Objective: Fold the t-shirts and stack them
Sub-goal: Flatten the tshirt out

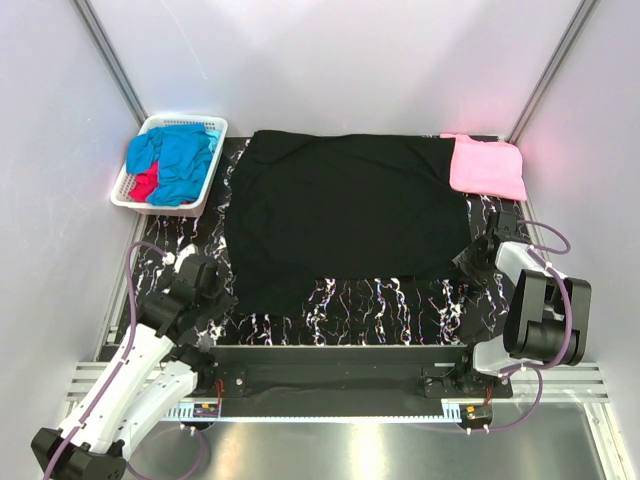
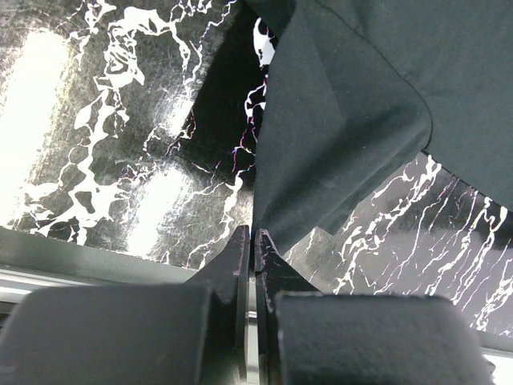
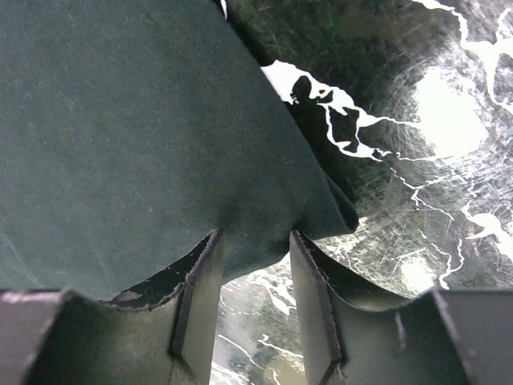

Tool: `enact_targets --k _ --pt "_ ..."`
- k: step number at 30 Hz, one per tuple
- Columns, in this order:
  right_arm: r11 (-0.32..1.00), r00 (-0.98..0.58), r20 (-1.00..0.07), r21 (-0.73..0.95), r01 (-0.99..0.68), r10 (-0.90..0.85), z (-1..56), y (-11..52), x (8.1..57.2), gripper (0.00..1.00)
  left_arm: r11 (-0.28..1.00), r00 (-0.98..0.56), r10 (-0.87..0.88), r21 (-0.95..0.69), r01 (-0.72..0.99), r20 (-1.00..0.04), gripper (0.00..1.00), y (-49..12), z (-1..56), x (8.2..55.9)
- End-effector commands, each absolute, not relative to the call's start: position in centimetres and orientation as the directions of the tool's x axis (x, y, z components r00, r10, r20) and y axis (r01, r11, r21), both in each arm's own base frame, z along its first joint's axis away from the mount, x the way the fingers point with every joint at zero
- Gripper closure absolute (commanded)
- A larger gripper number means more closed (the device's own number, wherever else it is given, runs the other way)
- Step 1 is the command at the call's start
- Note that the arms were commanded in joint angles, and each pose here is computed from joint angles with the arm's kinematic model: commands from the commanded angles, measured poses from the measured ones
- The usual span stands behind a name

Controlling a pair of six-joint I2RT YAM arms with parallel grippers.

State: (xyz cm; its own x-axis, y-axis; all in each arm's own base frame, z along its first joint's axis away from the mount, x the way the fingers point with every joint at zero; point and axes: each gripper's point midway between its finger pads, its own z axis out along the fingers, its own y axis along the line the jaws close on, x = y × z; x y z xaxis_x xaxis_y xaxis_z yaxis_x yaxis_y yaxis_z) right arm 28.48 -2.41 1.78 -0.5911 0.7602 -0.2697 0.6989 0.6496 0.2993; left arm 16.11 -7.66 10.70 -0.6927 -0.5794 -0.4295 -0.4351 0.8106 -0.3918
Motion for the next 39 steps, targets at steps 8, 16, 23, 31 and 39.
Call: enact_targets --k 8,16,23,31,39 --pt "0.585 -0.49 -0.359 0.232 0.777 0.794 2.5 -4.6 27.0 0.54 0.804 -0.65 -0.591 -0.413 -0.427 -0.479 1.0 -7.4 13.0 17.3" --pt "0.582 -0.488 -0.372 0.2 0.788 0.789 3.2 -5.2 27.1 0.52 0.803 -0.642 -0.593 -0.42 -0.423 -0.486 1.0 -7.3 13.5 17.4" --pt "0.61 -0.509 -0.394 0.188 0.77 0.765 3.9 -5.9 28.7 0.5 0.801 -0.64 -0.594 -0.426 -0.42 -0.487 1.0 -7.4 14.0 17.4" --pt "0.592 -0.514 -0.318 0.237 0.77 0.796 2.7 -4.9 29.3 0.51 0.803 -0.636 -0.593 -0.422 -0.421 -0.494 1.0 -7.2 14.5 17.5" --pt "0.571 -0.502 -0.292 0.242 0.785 0.814 2.2 -4.8 28.8 0.5 0.804 -0.637 -0.593 -0.415 -0.426 -0.494 1.0 -7.2 14.5 17.5"
